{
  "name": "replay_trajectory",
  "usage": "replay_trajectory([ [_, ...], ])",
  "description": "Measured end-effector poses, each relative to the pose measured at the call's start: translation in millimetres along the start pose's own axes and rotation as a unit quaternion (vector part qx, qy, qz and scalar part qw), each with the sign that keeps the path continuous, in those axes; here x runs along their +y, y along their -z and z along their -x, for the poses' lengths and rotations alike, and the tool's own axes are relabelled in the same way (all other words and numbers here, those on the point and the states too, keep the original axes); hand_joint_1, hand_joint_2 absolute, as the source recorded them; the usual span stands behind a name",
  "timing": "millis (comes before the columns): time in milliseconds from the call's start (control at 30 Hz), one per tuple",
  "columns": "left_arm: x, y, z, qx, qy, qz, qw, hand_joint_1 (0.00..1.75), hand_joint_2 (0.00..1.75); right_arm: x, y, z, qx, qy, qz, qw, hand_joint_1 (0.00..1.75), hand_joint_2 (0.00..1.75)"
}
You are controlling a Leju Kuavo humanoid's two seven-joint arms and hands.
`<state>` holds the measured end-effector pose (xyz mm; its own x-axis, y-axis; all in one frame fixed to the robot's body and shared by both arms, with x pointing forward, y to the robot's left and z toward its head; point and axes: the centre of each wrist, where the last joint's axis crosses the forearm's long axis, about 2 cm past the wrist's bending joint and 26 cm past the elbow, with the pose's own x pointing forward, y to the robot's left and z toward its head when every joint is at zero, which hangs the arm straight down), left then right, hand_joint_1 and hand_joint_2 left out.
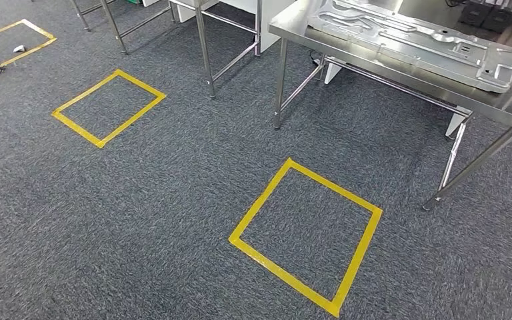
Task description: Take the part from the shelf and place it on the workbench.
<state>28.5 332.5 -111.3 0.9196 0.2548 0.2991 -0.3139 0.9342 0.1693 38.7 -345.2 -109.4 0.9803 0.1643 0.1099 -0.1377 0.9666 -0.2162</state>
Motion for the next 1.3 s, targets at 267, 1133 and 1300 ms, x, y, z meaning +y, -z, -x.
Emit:
replay_trajectory([
  [267,0.6,-0.7,3.3,-0.011,0.012,-0.011,1.000,0.00,0.00,-0.2,0.1,-2.5,-0.002,-0.025,-0.004,1.000,0.00,0.00],
  [1133,26.8,5.0,-11.2,-0.026,0.058,0.009,0.998,0.00,0.00,31.4,-4.1,-8.9,-0.001,-0.150,-0.023,0.988,0.00,0.00],
  [1300,28.5,5.5,-12.8,-0.030,0.067,0.019,0.997,0.00,0.00,34.4,-4.7,-10.8,-0.003,-0.139,-0.016,0.990,0.00,0.00],
])
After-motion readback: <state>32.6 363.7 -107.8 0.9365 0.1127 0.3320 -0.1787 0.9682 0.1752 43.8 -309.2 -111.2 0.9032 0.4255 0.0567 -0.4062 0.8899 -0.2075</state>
